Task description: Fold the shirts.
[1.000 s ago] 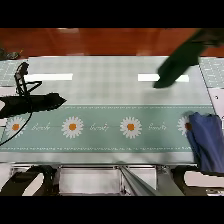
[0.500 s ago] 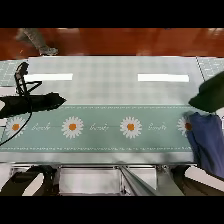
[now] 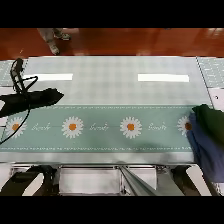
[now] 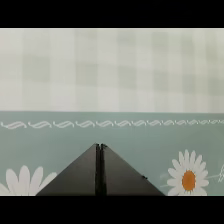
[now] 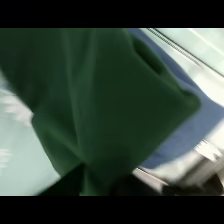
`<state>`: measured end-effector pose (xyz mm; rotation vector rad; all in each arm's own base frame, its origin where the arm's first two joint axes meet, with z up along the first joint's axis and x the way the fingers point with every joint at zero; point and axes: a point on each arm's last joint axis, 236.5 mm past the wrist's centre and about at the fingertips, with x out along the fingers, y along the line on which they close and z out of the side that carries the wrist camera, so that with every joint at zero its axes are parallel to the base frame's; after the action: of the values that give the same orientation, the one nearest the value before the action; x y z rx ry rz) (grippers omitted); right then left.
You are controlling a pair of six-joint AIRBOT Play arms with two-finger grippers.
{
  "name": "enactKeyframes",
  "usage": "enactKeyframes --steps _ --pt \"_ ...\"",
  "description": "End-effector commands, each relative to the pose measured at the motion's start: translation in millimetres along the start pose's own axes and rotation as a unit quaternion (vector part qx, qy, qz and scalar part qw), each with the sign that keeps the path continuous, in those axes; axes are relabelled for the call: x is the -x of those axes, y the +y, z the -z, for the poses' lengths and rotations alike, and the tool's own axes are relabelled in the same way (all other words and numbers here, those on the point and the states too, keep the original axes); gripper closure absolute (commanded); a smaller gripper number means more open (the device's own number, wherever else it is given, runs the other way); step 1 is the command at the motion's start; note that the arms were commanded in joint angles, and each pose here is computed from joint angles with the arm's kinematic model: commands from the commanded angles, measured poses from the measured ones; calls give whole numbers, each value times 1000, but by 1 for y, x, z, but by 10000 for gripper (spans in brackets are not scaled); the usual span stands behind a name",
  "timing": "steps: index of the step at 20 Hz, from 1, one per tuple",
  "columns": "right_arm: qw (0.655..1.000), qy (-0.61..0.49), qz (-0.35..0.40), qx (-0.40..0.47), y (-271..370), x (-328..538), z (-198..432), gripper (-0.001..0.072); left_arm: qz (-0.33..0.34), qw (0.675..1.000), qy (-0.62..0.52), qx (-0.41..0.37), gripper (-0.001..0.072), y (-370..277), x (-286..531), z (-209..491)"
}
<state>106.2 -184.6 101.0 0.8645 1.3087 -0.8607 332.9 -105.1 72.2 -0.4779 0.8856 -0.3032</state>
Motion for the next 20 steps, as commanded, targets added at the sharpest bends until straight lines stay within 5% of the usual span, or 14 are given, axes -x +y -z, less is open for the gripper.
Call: enactKeyframes --steps 1,5,6,7,8,11,13,16,20 --pt "992 90 82 -47 -47 -27 58 296 -5 999 -33 0 687 3 0 -16" --pt "995 76 45 -40 -30 -29 48 319 -7 999 -54 0 687 4 1 -26" --pt "998 59 1 -32 -10 -25 38 425 -8 998 -56 0 687 4 1 -26" --pt "997 27 -66 -19 21 -15 22 644 -8 998 -55 0 687 4 1 -26" --pt "988 -14 -152 -4 62 2 1 691 -8 998 -55 0 687 4 1 -26" --pt "919 -129 -357 104 192 78 -29 692 -10 998 -53 -19 687 5 -1 -26" --pt "867 -168 -410 229 276 109 5 692 -12 998 -57 -40 687 6 -2 -30" --pt "817 -144 -389 399 369 85 98 692 -2 996 -49 -76 687 -9 -3 -47" --pt "812 -83 -209 538 406 -43 169 692 -5 991 51 -122 687 -9 -34 -46"
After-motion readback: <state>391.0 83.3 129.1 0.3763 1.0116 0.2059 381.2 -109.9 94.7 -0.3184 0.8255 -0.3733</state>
